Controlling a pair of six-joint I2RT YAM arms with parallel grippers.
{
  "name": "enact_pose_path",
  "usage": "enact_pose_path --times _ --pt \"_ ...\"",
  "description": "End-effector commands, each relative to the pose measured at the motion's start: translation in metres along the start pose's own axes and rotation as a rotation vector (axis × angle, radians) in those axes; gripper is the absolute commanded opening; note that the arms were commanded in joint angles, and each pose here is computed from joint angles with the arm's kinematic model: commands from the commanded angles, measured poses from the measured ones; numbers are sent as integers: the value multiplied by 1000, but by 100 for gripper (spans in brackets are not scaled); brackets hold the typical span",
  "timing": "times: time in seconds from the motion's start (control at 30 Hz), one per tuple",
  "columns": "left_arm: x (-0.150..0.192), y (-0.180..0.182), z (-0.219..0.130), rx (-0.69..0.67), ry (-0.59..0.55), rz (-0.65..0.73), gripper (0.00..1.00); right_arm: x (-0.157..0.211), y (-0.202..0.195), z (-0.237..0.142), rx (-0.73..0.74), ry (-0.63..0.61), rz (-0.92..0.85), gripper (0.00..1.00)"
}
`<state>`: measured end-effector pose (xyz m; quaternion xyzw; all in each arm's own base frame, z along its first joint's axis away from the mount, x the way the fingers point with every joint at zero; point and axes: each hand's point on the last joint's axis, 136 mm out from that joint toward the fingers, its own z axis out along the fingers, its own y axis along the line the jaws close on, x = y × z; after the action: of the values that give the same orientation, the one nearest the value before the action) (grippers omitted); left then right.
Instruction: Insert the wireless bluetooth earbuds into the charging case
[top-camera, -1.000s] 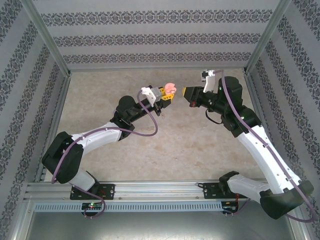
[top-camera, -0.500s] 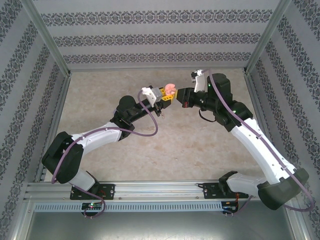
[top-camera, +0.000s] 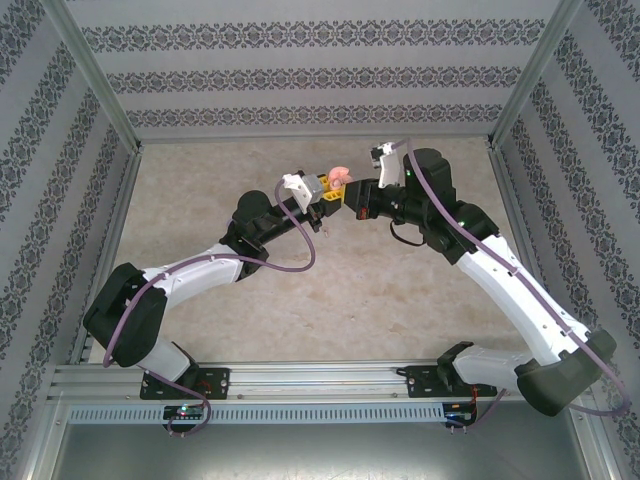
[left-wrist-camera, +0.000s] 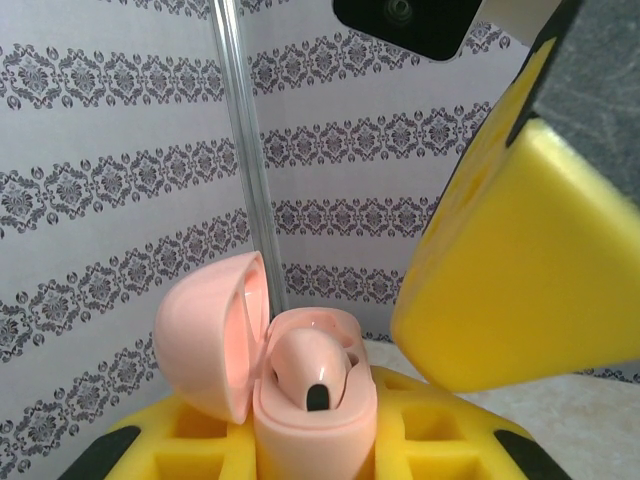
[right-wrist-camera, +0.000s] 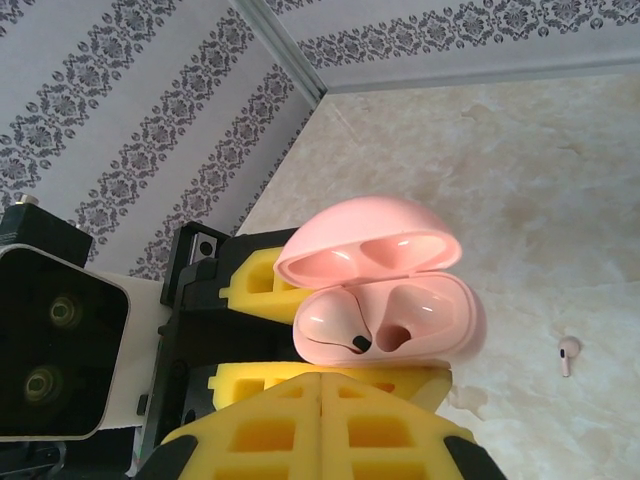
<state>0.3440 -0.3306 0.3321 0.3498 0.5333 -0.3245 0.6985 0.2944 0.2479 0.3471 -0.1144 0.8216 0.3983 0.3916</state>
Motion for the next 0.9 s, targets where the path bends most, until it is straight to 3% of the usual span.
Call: enact_pose_path --times 0.0,0.17,0.37,0.47,0.57,0.67,0.87 --pt "-14 -2 1 19 -41 17 0 -12 9 0 -8 -29 -17 0" --pt "-14 1 -1 1 -41 17 0 -15 15 -8 -19 -40 -25 0" --pt "-10 33 -21 -156 -61 -1 0 -8 6 -42 27 -76 7 0" --pt "-8 52 -38 -234 -63 -15 0 8 -18 -42 91 -54 57 20" --pt "-9 62 -52 -289 -59 -19 0 30 -47 -24 146 11 106 47" --pt "-13 67 -65 -329 -63 -16 0 49 -83 2 221 82 155 56" --pt "-18 71 -89 -378 -71 -16 0 88 -150 65 370 286 195 61"
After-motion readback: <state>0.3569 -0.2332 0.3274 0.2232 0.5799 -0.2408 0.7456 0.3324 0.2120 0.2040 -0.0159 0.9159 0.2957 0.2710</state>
